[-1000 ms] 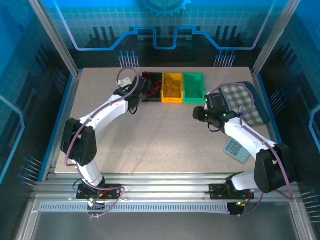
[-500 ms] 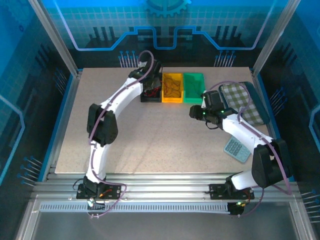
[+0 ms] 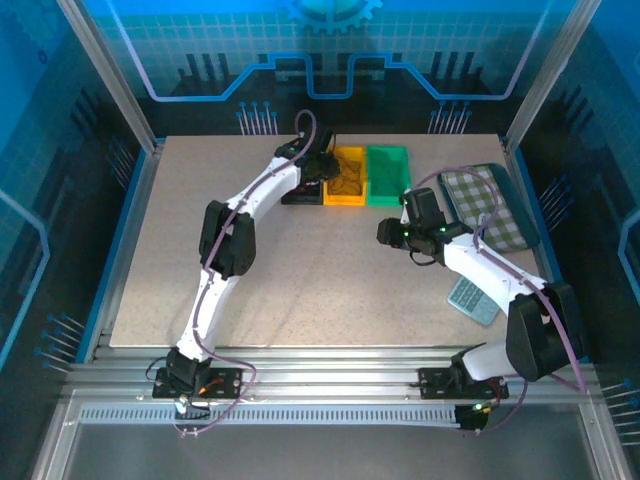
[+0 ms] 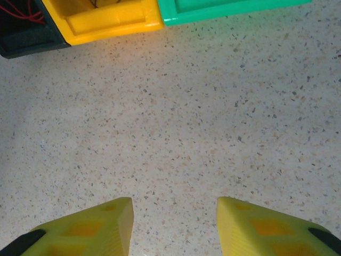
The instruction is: Untangle the cables
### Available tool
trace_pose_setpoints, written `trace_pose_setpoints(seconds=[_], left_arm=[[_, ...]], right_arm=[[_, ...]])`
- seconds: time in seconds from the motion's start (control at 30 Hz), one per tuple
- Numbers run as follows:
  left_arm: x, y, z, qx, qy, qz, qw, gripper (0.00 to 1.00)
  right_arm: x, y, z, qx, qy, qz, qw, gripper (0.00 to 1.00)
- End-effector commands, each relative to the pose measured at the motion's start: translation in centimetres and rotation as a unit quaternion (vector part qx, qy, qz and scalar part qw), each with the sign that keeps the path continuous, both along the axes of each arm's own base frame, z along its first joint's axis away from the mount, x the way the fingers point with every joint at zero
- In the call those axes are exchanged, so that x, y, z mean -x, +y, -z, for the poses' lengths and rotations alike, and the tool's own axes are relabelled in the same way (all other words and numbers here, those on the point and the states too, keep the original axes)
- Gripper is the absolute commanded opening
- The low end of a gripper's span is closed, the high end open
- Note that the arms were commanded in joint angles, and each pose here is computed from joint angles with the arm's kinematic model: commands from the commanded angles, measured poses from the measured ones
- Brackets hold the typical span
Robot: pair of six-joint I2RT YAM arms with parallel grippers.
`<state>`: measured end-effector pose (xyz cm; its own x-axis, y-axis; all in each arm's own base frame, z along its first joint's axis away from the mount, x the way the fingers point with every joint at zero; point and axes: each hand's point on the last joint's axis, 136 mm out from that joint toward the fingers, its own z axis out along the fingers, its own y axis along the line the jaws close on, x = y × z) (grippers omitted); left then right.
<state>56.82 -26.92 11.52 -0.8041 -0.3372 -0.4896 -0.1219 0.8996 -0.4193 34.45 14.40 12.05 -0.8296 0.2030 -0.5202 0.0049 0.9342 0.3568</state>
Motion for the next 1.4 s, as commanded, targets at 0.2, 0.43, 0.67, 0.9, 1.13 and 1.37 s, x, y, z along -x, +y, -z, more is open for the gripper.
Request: trace_pose_setpoints(seconds=[0.2,0.43,0.67,0.9,1.13,1.37], left_arm=[[1.8,-2.3,-0.1,-0.042,0.000,0.011,0.999,0.34],[3.3,-2.0,-2.3,-0.048,-0.034,-0.010,0.998,0.33],[7.4,5.5,-6.5,-0.048,-0.076,-0.120,0.989,0.46],[10.4,11.9,-3.3,-0.041,-0.007,-0.209,0.977,0.46],[9.0,13.9,-2.7,-0.031,0.012,-0.243,0.969,0.46],[8.0,14.5,-1.0,-0.037,0.038,-0.257,0.965,0.46]], right_arm=[[0.6,0.3,0.4,0.000,0.009,0.000,1.000,0.46],[-0.3,1.3,-1.5,-0.005,-0.019,-0.029,0.999,0.46],[-3.5,4.7,-2.8,-0.040,-0.009,-0.057,0.998,0.46],[-7.6,8.4,-2.3,-0.083,0.019,-0.073,0.994,0.46],[-12.7,10.4,-0.7,-0.105,0.040,-0.077,0.991,0.45],[-17.1,12.2,1.3,-0.128,0.063,-0.082,0.986,0.44]])
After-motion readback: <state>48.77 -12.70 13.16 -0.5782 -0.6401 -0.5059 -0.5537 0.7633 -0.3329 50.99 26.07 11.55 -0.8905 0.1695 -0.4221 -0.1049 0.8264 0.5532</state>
